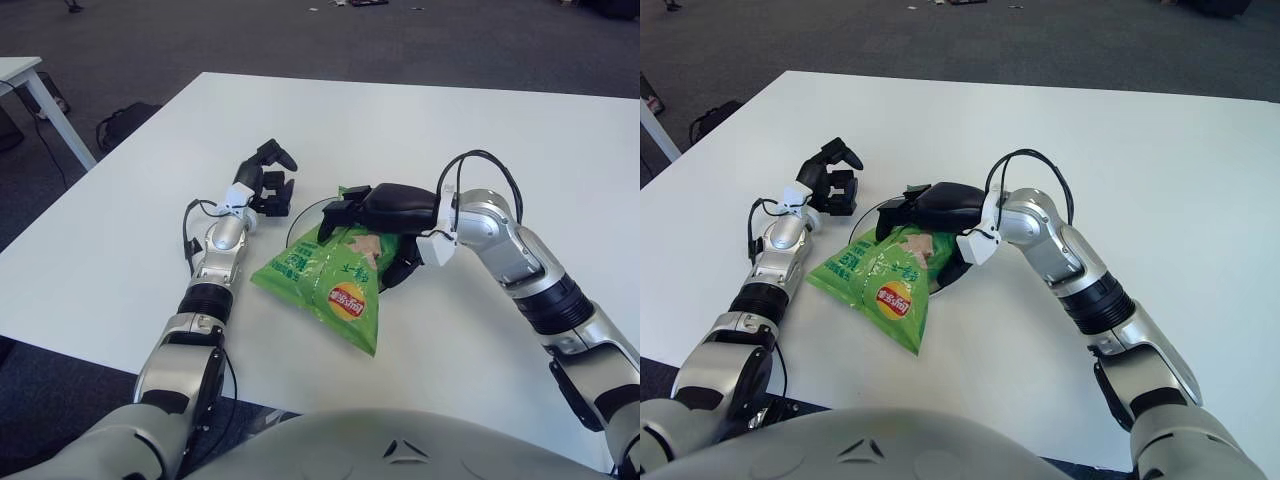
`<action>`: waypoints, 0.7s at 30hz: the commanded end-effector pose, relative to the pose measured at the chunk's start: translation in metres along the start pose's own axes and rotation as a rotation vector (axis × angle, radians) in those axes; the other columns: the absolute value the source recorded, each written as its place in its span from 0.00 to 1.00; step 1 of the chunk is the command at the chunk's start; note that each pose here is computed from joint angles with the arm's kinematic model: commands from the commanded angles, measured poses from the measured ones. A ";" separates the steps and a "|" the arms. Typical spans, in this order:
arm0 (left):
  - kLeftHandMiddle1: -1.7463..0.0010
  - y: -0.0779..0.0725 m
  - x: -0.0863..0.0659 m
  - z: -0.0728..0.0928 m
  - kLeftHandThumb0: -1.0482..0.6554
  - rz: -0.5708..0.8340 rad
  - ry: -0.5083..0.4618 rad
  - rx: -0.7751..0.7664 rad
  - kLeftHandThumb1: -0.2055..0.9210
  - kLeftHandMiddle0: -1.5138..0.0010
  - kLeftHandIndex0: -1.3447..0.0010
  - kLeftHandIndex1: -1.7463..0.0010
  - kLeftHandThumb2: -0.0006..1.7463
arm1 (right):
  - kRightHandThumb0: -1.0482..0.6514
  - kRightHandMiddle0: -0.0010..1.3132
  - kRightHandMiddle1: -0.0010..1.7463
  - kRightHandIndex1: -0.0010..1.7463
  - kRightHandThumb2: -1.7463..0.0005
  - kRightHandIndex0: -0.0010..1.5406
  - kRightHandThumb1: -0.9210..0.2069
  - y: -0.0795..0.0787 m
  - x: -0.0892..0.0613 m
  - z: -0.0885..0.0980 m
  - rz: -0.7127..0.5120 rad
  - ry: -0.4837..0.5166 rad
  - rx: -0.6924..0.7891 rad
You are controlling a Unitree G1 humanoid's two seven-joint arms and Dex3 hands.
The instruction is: Put the snack into the plate.
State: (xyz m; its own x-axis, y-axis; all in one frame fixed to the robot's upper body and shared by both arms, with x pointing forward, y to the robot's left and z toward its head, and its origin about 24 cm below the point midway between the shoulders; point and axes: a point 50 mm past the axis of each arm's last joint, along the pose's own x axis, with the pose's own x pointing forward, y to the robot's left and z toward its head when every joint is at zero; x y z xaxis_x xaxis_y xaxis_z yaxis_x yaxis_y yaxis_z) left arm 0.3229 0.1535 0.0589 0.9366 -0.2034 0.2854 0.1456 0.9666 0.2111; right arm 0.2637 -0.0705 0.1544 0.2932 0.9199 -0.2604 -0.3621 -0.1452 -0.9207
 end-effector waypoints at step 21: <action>0.00 -0.023 -0.047 -0.042 0.33 -0.018 0.160 -0.086 0.48 0.13 0.52 0.05 0.71 | 0.00 0.00 0.00 0.00 0.86 0.00 0.08 -0.017 -0.009 -0.012 0.086 -0.034 -0.006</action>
State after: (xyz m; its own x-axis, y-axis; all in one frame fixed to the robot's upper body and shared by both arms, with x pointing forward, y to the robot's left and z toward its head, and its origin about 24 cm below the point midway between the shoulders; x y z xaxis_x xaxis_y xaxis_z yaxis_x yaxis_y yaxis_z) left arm 0.3229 0.1530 0.0637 0.9153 -0.2172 0.3392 0.1666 0.9709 0.1722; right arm 0.2693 -0.0751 0.1558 0.2225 0.9221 -0.3167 -0.3813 -0.2167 -0.8987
